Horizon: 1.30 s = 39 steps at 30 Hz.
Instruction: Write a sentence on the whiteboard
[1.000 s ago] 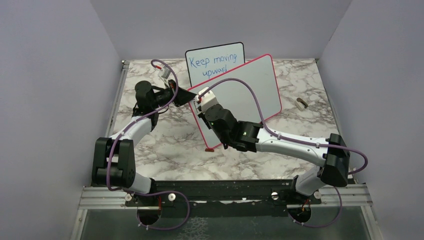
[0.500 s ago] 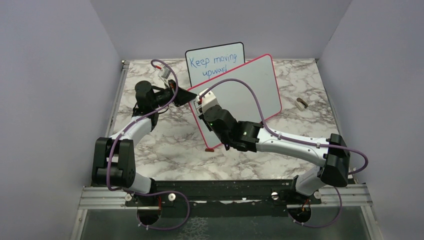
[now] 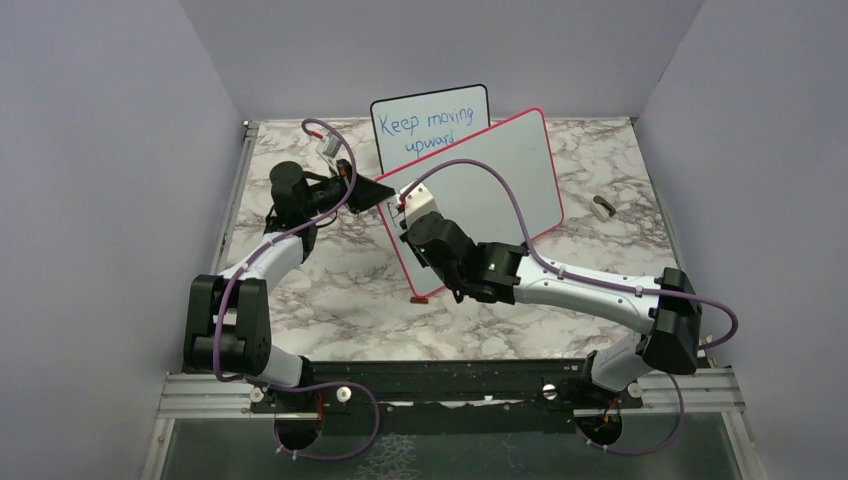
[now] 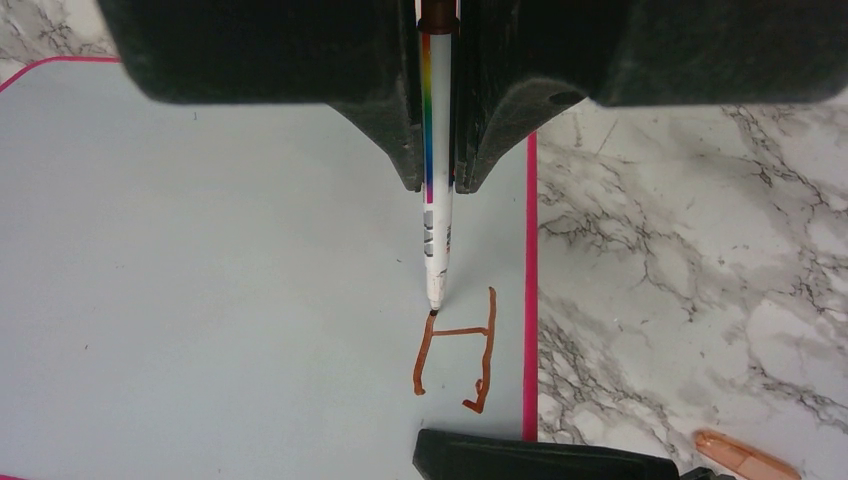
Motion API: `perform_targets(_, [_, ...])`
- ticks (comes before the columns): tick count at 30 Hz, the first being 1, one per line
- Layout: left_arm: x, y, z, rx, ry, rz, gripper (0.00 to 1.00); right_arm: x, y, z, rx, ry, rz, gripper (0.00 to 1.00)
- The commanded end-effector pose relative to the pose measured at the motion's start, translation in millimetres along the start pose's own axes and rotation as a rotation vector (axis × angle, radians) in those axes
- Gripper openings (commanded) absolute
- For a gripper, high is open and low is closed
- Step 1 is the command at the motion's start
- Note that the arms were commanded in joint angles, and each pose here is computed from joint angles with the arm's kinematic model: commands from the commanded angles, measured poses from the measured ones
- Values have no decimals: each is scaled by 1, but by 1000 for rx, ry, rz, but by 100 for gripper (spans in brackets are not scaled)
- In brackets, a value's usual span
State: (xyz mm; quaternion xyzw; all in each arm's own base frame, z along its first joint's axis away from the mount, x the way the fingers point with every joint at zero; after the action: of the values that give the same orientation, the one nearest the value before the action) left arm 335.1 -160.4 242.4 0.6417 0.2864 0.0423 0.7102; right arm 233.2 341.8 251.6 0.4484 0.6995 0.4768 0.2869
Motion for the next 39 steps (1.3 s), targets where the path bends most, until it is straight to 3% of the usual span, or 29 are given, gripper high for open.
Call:
perform_targets(1, [3,-14,3,31,-3,5,0,-5,-9,-3,50,6,-3,1])
perform_targets(12, [3,-14,3,32,-2,4,0,-7,-9,-5,52,4,3,1])
perform_targets(22, [3,-15,3,32,-2,5,0,-6,15,-20,-77,84,75,1])
perform_targets(39, [3,-15,4,34,-6,4,0,-26,11,-8,-99,-56,53,1])
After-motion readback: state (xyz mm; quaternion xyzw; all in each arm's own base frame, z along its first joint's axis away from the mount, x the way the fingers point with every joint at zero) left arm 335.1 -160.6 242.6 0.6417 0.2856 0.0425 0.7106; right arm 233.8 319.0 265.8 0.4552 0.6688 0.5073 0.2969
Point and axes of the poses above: each gripper's point midway between its finger pads, its own z axis out along the fingers, its own x axis along the line the jaws close on, y = z × x, the point moved 4 cm from there along -z, back along the fingers, and after that the axes turned 14 degrees about z, right-handed, at the moved point
